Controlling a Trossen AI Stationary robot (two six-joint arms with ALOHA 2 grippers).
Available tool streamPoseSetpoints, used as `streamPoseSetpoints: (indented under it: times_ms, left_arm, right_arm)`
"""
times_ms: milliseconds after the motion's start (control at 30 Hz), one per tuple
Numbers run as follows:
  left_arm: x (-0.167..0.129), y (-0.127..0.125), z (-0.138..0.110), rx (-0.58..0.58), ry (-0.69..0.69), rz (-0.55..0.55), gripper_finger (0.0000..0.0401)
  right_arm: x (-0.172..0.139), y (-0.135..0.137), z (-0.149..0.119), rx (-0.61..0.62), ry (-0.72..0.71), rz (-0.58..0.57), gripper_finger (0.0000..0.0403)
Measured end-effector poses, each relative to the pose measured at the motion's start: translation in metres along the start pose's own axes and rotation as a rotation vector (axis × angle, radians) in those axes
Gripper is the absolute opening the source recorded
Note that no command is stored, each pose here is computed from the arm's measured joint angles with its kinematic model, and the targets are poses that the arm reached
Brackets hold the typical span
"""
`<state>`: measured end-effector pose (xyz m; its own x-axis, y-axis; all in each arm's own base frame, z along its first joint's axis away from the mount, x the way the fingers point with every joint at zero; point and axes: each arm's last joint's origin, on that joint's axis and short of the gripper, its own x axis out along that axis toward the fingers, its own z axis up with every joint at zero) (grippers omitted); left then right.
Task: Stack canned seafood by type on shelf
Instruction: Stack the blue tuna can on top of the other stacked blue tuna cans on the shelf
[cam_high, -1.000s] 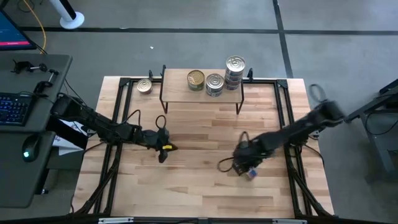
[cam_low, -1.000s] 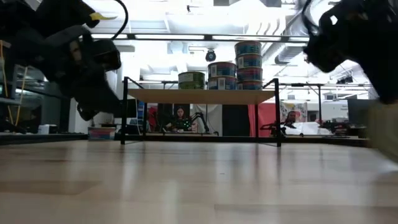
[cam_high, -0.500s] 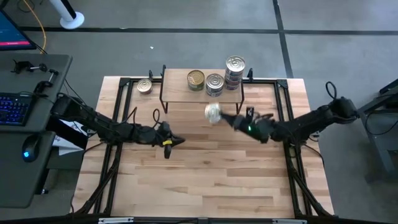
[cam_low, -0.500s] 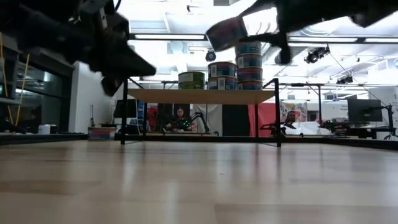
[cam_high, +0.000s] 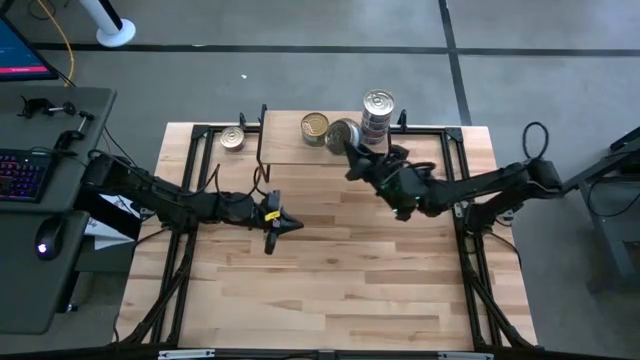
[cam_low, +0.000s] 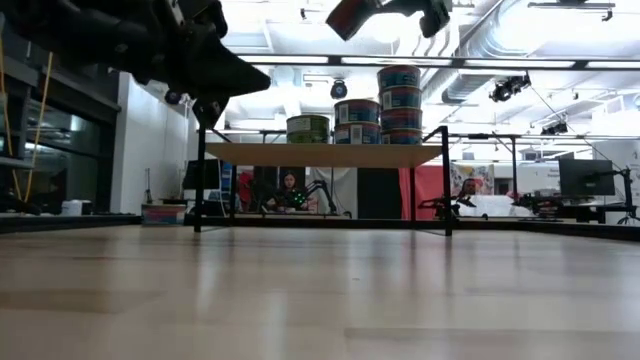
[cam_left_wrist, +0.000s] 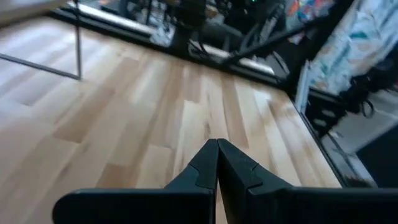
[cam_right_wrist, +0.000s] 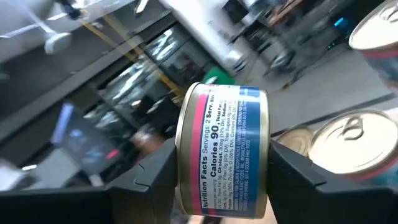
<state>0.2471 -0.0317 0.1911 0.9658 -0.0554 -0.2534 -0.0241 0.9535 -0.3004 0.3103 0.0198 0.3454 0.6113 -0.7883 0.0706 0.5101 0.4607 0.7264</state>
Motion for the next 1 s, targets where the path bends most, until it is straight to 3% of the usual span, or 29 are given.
streamPoseSetpoints:
  times_ms: [100, 300, 567, 1000]
  left_arm:
    - [0.000, 0.002, -0.003, 0.004, 0.056, -0.040, 0.0000]
    - [-0.001, 0.002, -0.010, -0.069, 0.166, -0.128, 0.0000]
    - [-0.003, 0.001, -0.015, -0.091, 0.260, -0.220, 0.0000]
    - [-0.017, 0.003, -0.010, -0.049, 0.293, -0.213, 0.0000]
  right_arm:
    - [0.008, 0.008, -0.009, 0.007, -0.030, -0.065, 0.0180]
    - [0.021, -0.016, -0.038, 0.247, -0.208, -0.247, 0.0180]
    - [0.042, -0.045, -0.066, 0.560, -0.311, -0.269, 0.0181]
    - [0.061, -0.050, -0.058, 0.562, -0.320, -0.251, 0.0181]
